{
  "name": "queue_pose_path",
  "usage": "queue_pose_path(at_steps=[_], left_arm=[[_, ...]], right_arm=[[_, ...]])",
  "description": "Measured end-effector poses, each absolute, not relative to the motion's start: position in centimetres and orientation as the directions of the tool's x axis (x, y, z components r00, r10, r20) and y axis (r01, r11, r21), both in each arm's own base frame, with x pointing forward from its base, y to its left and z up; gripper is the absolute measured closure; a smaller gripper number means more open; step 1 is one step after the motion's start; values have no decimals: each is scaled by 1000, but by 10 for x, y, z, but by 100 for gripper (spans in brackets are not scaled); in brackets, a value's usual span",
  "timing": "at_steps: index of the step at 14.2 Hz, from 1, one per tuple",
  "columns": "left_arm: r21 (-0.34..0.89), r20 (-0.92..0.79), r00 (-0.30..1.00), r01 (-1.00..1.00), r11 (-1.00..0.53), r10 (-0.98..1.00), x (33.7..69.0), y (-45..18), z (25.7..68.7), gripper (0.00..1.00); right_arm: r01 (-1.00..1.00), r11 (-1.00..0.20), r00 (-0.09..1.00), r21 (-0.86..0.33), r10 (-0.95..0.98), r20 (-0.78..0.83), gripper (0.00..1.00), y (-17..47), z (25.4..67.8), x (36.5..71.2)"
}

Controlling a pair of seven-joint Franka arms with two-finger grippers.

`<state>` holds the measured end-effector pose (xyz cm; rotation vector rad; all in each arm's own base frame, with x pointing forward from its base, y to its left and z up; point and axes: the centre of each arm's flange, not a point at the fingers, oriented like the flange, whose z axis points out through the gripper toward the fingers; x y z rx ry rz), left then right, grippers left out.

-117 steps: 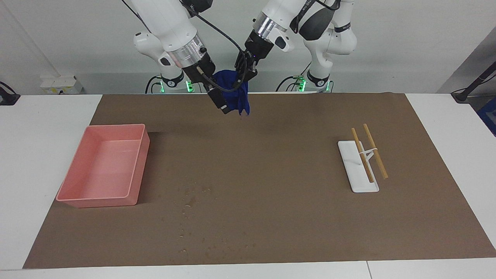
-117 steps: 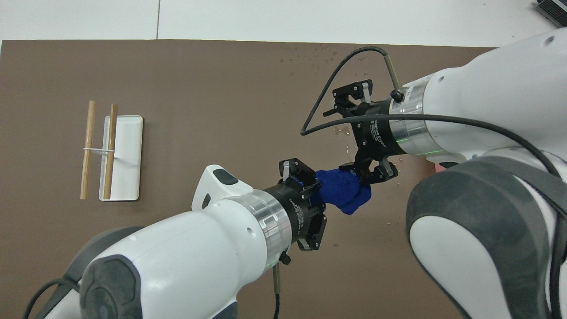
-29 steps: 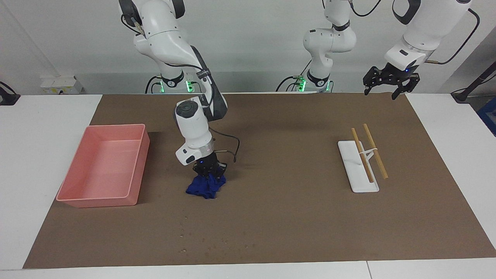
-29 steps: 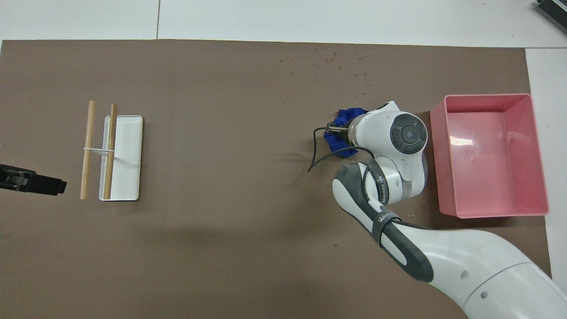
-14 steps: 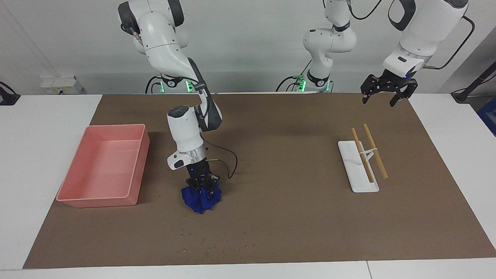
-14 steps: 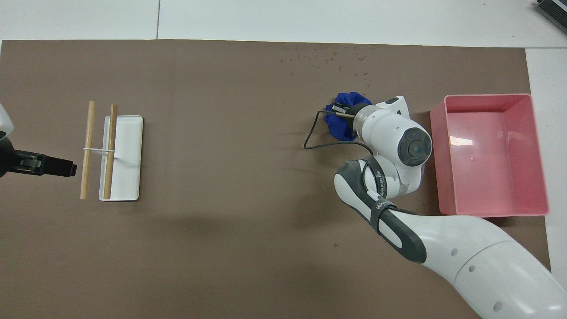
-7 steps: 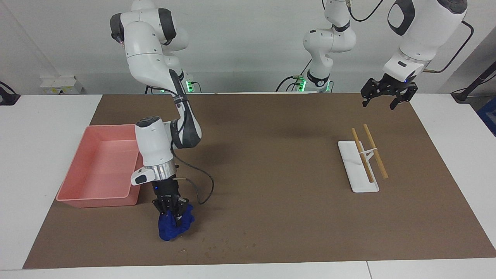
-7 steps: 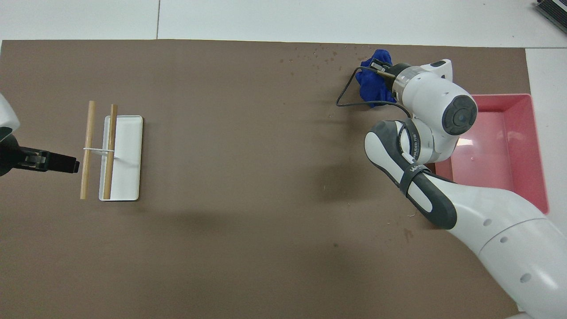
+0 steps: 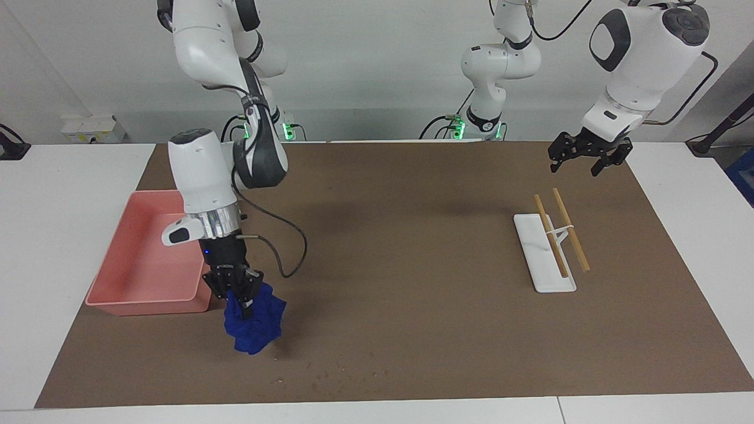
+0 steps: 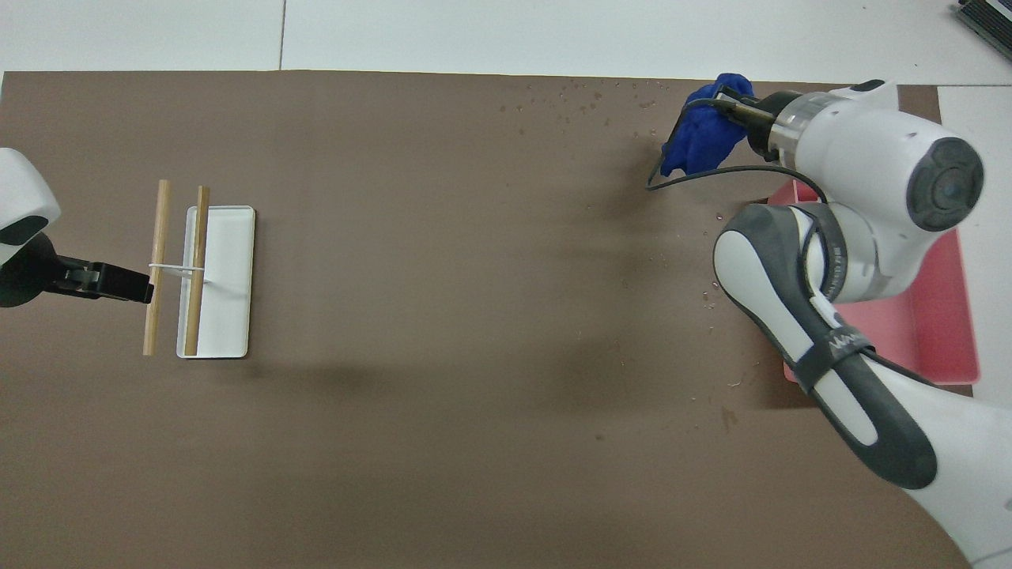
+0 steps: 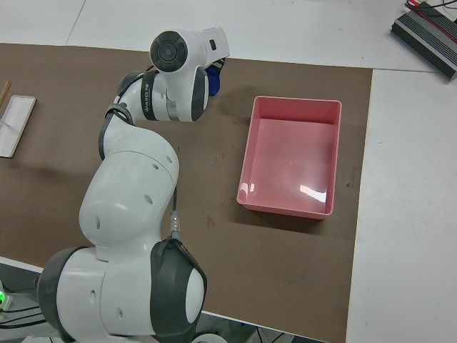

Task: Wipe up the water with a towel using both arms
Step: 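Lower the blue cloth into the pink bin and open the right gripper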

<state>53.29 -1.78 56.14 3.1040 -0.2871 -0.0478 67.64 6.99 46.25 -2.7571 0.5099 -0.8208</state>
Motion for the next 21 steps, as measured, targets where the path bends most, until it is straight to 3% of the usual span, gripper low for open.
queue_pose_path(at_steps=[5,9,14,19,21], left_arm=[[29,-41,983,-178,-984,-180,537,-16,552,0],[31,-60,982,-175,-984,-177,540,-14,542,0],[32,-69,982,-173,-984,-175,547,-14,531,0],[22,-11,983,-182,-983,-182,553,-18,541,0],[21,-12,984,-179,-984,-180,553,-15,540,0]], right_arm=[[-261,-953,903,-154,-298,311,84,-16,535,598],[-198,-977,962,-79,-209,177,84,-98,549,544],[-165,-984,985,-60,-168,45,84,-133,470,512],[-157,-986,988,-57,-157,4,84,-129,402,518],[-155,-986,988,-57,-155,-5,67,-128,388,522]])
